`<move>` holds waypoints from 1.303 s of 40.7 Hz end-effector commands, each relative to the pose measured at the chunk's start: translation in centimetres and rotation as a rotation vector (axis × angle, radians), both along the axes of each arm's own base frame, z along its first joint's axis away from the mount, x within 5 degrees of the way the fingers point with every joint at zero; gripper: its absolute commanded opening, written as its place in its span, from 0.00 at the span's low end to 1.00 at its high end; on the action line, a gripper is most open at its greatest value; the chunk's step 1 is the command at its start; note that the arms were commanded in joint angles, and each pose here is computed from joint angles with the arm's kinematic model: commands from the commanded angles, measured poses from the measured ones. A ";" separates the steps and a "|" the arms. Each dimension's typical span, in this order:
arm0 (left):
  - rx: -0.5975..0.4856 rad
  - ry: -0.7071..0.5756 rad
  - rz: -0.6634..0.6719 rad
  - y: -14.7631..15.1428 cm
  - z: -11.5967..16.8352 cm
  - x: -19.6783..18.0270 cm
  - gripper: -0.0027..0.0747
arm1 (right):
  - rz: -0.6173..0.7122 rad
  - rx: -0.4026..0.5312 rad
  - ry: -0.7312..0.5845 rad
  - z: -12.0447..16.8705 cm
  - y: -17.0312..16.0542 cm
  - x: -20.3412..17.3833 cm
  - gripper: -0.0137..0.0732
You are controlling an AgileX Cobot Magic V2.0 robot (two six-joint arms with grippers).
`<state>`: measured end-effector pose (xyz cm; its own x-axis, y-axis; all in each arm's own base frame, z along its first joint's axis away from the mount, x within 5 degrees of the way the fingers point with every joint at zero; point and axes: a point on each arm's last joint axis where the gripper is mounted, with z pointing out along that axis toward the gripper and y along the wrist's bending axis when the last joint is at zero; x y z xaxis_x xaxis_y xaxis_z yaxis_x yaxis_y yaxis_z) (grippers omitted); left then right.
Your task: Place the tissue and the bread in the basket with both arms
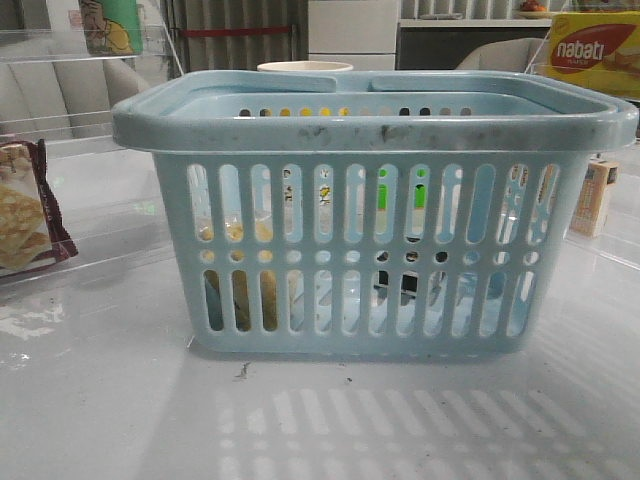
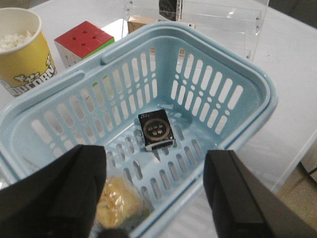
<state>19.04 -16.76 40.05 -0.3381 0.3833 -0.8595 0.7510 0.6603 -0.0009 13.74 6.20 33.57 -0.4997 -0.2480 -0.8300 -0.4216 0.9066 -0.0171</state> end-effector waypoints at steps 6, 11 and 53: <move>-0.064 -0.059 0.002 3.9 -1.0 -5.2 0.67 | -0.005 0.033 -0.102 1.6 -0.1 0.2 0.75; -0.039 -0.055 0.000 5.5 -2.8 -7.2 0.67 | -0.005 0.033 -0.102 1.6 -0.1 0.2 0.75; 0.062 -0.030 0.155 9.1 -5.9 -9.2 0.38 | 0.006 0.012 -0.084 -1.8 -2.0 -4.4 0.67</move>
